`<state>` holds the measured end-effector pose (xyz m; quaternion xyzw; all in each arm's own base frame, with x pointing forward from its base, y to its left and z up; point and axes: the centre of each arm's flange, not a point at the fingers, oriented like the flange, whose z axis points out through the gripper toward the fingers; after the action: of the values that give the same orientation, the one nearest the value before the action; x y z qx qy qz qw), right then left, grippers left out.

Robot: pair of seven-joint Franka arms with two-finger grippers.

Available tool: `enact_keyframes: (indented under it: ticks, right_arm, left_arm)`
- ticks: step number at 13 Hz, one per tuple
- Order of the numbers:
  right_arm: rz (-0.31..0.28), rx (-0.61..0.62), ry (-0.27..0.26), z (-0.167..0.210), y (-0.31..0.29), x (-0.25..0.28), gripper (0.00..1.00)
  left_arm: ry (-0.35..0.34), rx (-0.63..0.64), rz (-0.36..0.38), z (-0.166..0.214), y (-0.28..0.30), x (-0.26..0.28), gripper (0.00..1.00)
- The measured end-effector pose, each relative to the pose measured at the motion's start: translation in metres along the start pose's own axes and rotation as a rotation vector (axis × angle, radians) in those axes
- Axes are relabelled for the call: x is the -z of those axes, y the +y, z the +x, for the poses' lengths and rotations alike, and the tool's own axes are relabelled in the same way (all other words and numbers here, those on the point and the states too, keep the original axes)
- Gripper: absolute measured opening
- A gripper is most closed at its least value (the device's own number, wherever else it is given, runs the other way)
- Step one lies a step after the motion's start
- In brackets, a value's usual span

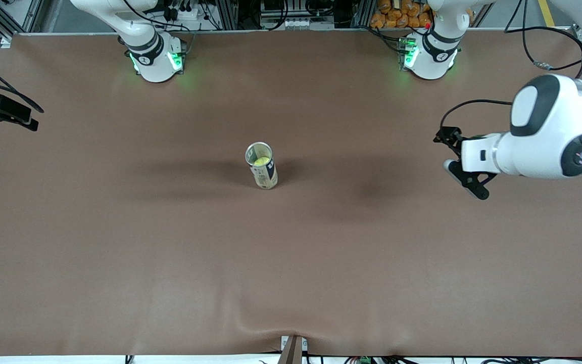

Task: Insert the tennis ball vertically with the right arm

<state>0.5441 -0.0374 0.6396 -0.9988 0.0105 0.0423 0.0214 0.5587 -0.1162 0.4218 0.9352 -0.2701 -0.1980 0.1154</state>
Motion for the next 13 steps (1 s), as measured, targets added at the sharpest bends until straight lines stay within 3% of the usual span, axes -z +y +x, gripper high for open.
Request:
enact_keyframes:
  ticks: [2, 4, 8, 13]
  right_arm:
    - [0.000, 0.000, 0.000, 0.000, 0.000, 0.000, 1.00]
    - [0.000, 0.000, -0.001, 0.000, 0.000, -0.001, 1.00]
    - [0.000, 0.000, -0.001, 0.000, 0.000, -0.001, 1.00]
    - [0.001, 0.001, -0.003, 0.001, 0.000, -0.001, 1.00]
  left_arm:
    - [-0.015, 0.149, 0.080, 0.005, 0.028, 0.004, 1.00]
    - [-0.002, 0.216, 0.135, 0.006, 0.036, 0.013, 1.00]
    - [0.074, 0.291, 0.168, -0.008, 0.006, 0.053, 1.00]
    - [0.138, 0.351, 0.199, -0.030, 0.012, 0.086, 1.00]
